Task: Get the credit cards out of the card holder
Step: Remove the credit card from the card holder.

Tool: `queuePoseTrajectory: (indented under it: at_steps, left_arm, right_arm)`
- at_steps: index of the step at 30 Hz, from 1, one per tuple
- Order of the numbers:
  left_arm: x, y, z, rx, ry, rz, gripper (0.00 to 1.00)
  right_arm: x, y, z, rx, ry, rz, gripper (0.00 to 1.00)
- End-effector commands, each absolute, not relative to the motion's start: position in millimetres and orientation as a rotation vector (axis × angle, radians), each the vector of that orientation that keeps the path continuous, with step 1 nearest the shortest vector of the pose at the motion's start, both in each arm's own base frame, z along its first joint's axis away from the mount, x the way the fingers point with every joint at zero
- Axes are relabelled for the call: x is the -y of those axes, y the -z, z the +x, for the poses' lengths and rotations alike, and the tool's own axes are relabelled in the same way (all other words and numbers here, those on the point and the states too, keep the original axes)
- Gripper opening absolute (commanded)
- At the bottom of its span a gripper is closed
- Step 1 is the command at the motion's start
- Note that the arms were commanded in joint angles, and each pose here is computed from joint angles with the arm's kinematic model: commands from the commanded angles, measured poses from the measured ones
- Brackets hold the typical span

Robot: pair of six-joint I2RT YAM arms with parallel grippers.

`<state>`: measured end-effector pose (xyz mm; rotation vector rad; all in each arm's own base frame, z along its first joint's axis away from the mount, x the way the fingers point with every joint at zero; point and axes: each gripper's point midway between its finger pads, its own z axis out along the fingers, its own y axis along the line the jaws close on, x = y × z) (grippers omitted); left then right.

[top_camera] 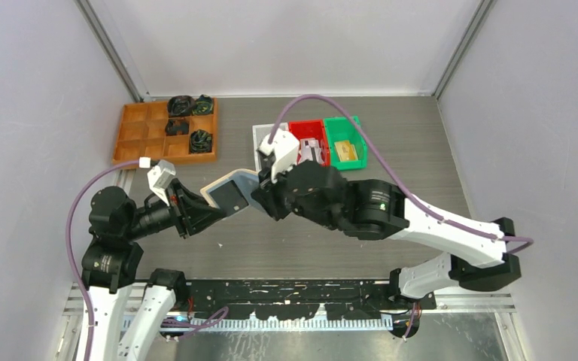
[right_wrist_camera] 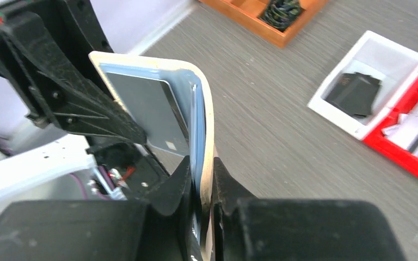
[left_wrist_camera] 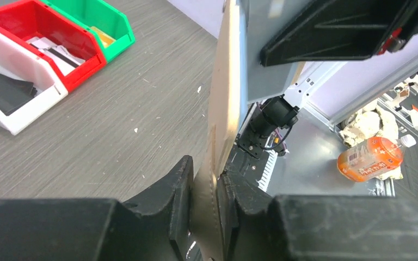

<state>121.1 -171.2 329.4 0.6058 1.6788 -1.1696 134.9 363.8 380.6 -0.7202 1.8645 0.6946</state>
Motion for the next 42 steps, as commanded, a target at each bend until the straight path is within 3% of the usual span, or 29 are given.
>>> queuePoseTrajectory:
  at_steps: [1, 6, 10, 15, 20, 28, 35, 36, 42]
  left_arm:
    - [172, -350, 117, -1.628, 1.178, 0.600, 0.23]
    - [174, -371, 120, -1.590, 1.230, 0.524, 0.23]
    - [179, -387, 113, -1.586, 1.339, 0.499, 0.42]
    - [181, -388, 107, -1.587, 1.372, 0.520, 0.49]
    - [181, -381, 102, -1.598, 1.378, 0.550, 0.34]
    - [181, -382, 97, -1.593, 1.378, 0.568, 0.23]
    - [177, -388, 107, -1.576, 1.308, 0.517, 0.01]
    - [177, -389, 107, -1.578, 1.306, 0.516, 0.00]
    - [176, -383, 112, -1.636, 1.292, 0.524, 0.00]
  right_arm:
    - [-375, -432, 123, -1.731, -1.055, -0.594, 0.00]
    - [-375, -427, 117, -1.722, -1.130, -0.604, 0.00]
    - [-374, -424, 116, -1.723, -1.159, -0.595, 0.00]
    - [-372, -424, 118, -1.717, -1.185, -0.574, 0.00]
    - [-370, -427, 118, -1.706, -1.218, -0.553, 0.00]
    - [-366, -433, 120, -1.673, -1.362, -0.496, 0.00]
    - [-363, -421, 123, -1.691, -1.376, -0.474, 0.01]
    - [-361, -417, 125, -1.700, -1.371, -0.464, 0.03]
    - [-338, -408, 147, -1.721, -1.450, -0.381, 0.43]
